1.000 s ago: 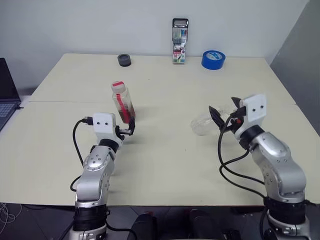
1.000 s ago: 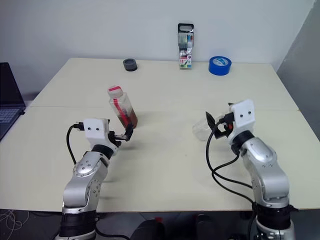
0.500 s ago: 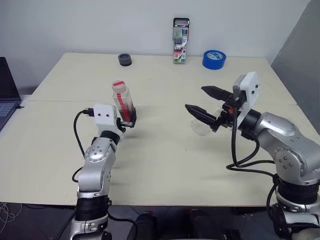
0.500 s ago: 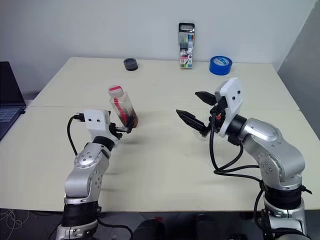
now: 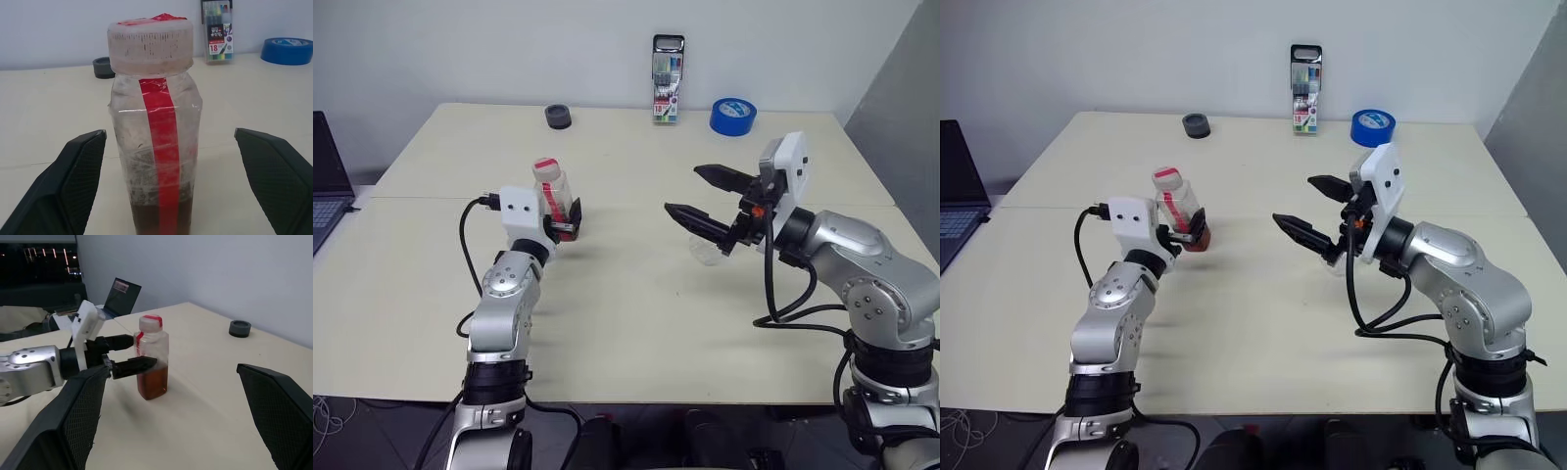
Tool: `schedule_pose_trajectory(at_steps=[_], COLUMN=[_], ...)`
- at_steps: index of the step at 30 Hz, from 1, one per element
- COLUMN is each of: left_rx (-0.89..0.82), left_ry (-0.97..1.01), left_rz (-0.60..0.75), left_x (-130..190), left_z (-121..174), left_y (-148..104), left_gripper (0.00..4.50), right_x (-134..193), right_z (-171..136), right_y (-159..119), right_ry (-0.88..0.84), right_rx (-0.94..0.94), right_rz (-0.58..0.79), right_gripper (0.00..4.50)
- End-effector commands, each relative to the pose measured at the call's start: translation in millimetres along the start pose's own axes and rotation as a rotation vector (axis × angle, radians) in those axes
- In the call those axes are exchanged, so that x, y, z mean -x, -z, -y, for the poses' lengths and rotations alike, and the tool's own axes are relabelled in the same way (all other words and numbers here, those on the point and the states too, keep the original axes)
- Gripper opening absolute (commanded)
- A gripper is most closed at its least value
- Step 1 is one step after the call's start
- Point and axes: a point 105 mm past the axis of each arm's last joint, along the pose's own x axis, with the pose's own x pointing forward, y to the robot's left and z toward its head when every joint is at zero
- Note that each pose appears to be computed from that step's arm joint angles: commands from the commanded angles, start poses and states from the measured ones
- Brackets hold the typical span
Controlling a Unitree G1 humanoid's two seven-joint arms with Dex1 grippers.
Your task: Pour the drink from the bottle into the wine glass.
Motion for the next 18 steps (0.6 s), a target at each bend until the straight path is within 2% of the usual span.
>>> schedule_pose_trajectory(at_steps=[1,18], left_rx=[-0.022,-0.025], left_ry=[-0.012,-0.02], left_rz=[0.067,0.106], left_x=[-8,-27], left_z=[-4,-8], left_y=[-16,-20], left_gripper=[4.47,4.47], right_x=[0,0], right_z=[-5,-3], right_y=[-11,-10], right_ry=[-0.02,0.01], right_rx=[0.032,0.034], right_rz=[0.026,0.022], right_gripper=[4.5,4.5])
